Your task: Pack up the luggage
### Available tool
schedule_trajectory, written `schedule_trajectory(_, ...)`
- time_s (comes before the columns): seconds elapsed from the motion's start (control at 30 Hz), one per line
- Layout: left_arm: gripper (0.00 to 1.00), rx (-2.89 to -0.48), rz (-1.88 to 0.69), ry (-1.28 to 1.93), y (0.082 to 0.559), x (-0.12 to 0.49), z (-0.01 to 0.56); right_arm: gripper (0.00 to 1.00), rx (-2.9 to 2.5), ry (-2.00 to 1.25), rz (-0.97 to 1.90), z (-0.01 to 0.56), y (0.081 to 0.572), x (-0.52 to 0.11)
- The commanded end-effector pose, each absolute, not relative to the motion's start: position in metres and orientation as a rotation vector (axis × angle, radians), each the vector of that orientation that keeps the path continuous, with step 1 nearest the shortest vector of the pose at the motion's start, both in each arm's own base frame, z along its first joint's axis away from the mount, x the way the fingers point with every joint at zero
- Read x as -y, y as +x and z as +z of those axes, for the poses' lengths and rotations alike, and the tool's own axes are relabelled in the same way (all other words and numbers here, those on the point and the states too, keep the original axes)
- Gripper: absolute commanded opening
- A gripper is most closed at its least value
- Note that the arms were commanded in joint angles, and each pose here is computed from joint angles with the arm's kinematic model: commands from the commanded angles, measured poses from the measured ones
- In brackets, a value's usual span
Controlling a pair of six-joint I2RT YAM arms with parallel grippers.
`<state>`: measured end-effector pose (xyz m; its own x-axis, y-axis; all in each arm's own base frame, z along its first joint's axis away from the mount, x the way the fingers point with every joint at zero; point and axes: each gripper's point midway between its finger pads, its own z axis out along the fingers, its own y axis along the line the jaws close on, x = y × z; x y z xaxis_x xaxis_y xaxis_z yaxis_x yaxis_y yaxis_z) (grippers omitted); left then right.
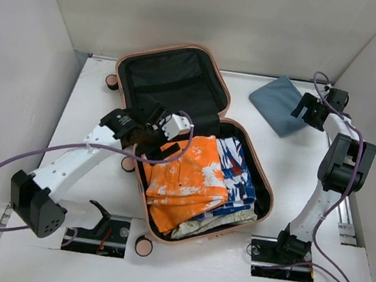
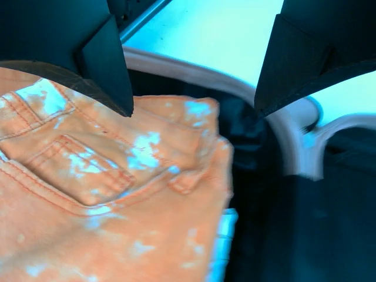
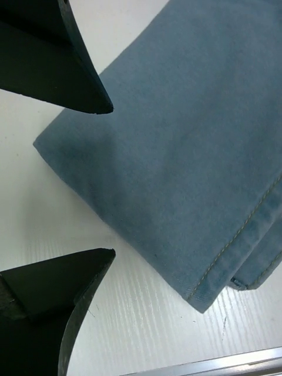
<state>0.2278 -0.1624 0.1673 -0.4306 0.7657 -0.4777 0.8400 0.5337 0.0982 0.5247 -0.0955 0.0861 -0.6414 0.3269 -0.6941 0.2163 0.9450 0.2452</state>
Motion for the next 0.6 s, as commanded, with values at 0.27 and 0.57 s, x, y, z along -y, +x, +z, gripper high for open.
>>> schedule_trajectory(0.27,0.82,-2.152,-0.135,0.993,0.278,0.161,0.244,1.0,-2.198,0.642,0.166,0.075,0.548,0.133)
schedule_trajectory(0.57,0.84,-2.225,-0.31,0.573,0.336,0.13,0.257,0.97,-2.252,0.704,0.252,0.041,0.575,0.131)
